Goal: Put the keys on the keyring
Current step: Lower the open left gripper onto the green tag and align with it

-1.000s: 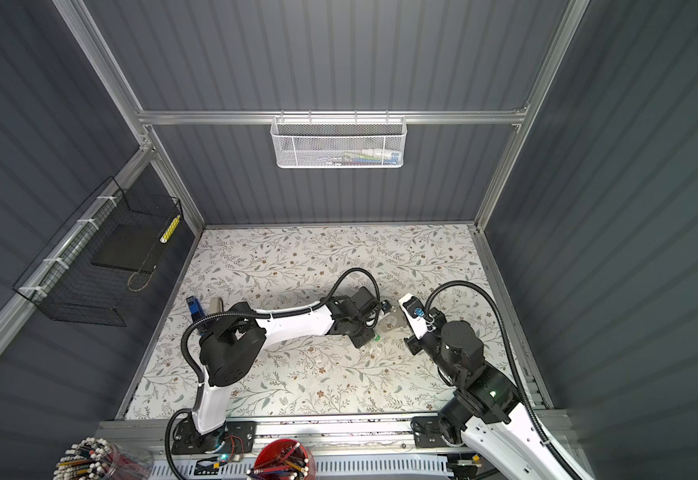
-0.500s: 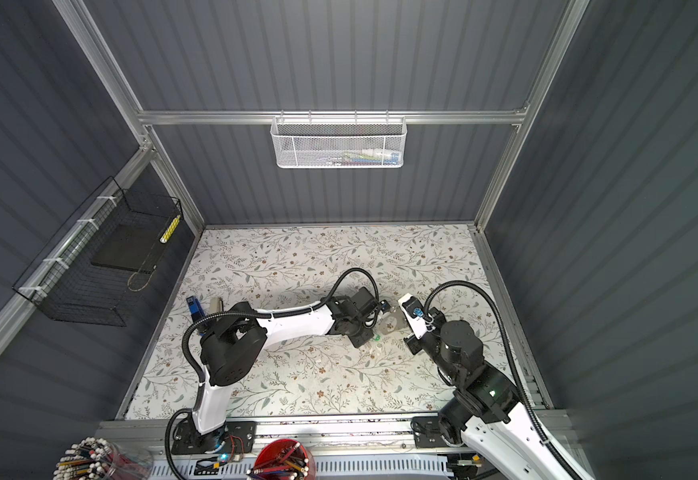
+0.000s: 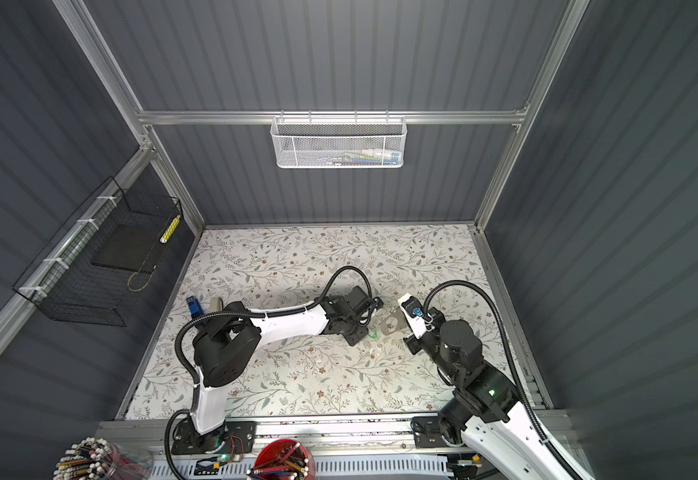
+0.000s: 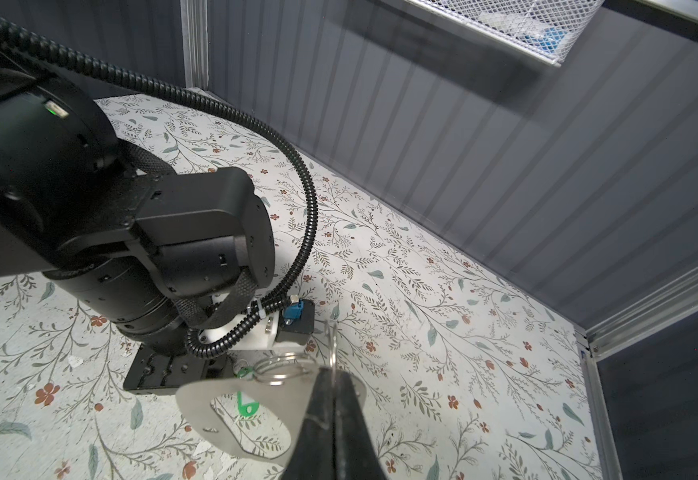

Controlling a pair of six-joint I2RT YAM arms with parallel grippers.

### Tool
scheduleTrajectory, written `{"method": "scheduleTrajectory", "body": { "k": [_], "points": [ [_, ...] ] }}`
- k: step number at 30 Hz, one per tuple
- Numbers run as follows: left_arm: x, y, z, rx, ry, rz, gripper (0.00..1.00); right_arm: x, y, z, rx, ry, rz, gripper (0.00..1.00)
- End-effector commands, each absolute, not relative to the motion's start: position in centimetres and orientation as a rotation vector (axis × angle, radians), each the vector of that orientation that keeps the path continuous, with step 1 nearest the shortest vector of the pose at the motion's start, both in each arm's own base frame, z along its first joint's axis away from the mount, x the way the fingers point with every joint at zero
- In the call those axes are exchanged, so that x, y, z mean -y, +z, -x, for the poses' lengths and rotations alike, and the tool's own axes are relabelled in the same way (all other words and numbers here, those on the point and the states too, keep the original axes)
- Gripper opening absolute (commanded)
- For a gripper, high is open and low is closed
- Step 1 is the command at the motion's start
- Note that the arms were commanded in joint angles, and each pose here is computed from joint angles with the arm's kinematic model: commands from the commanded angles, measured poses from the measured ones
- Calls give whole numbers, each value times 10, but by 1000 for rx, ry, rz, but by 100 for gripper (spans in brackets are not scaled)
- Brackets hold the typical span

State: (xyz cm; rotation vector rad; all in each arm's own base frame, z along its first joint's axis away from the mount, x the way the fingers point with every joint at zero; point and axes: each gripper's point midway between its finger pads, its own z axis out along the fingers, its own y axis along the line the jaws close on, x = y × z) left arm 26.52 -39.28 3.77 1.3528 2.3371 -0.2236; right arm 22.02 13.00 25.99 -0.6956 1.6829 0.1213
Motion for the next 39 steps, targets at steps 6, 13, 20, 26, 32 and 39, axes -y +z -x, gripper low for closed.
{"method": "scheduleTrajectory", "body": {
  "k": [6,13,20,26,32,39],
  "points": [
    [394,74,-276,-2276,-242,-1278,40,-129,276,-221,-1642,124,664,0],
    [402,46,-259,-2342,-311,-1360,42,-128,276,-221,-1641,121,662,0],
    [410,42,-267,-2348,-285,-1350,41,-128,275,-221,-1645,120,665,0],
    [410,39,-268,-2354,-273,-1357,38,-128,273,-222,-1648,117,669,0],
    [411,32,-266,-2371,-271,-1385,33,-129,272,-222,-1649,116,672,0],
    [408,25,-261,-2392,-279,-1407,37,-129,272,-223,-1647,110,675,0]
  ]
}}
